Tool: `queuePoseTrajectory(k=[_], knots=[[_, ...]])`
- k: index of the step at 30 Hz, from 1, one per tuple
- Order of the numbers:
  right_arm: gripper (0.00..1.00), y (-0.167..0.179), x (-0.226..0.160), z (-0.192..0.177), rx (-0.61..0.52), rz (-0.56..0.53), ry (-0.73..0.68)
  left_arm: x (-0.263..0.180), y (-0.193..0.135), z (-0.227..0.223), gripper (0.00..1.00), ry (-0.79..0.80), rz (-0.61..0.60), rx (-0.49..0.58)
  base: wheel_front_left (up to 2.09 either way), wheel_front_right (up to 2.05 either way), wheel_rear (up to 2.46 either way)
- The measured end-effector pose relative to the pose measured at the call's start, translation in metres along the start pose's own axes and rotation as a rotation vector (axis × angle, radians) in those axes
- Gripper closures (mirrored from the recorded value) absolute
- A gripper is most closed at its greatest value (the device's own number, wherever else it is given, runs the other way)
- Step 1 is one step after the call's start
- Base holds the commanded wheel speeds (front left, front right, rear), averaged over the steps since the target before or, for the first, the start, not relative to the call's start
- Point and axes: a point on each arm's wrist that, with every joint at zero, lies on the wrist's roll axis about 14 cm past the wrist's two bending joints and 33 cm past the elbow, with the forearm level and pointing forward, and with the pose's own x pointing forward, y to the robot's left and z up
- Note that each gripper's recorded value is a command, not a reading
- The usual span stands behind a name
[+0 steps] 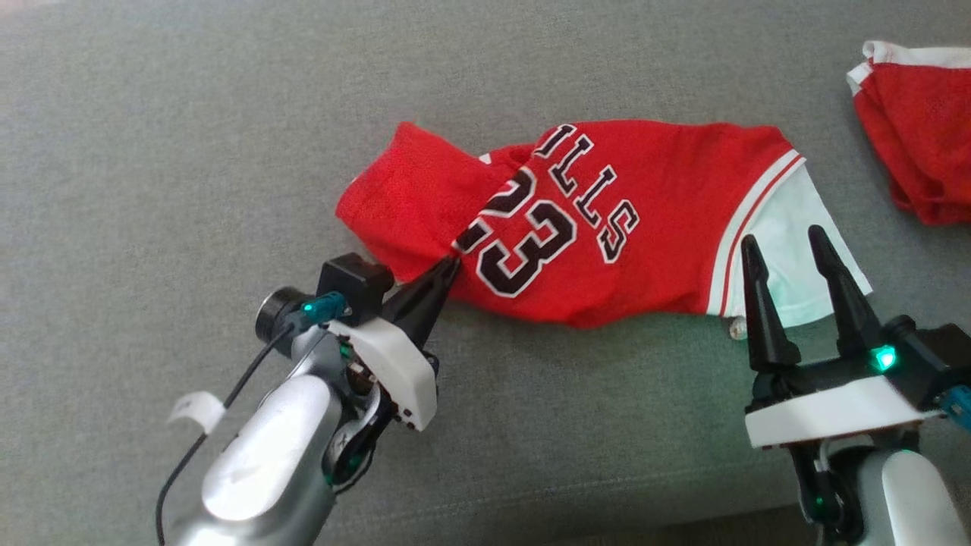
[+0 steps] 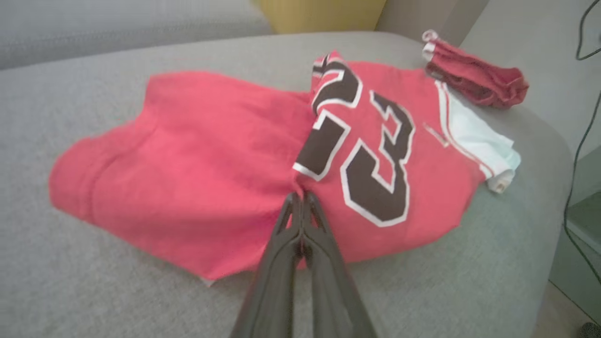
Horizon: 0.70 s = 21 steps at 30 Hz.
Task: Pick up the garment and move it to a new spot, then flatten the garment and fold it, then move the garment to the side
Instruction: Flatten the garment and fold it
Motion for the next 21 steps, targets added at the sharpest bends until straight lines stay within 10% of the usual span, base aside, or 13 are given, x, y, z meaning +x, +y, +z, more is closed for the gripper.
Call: queuePoseTrajectory(k=[21], knots=[[0.0,0.006,-0.002,0.006,0.048,0.017,-0.024,-0.076,-0.016,0.099,1.0,-0.269,0.087,0.077,0.0,0.0,0.0]])
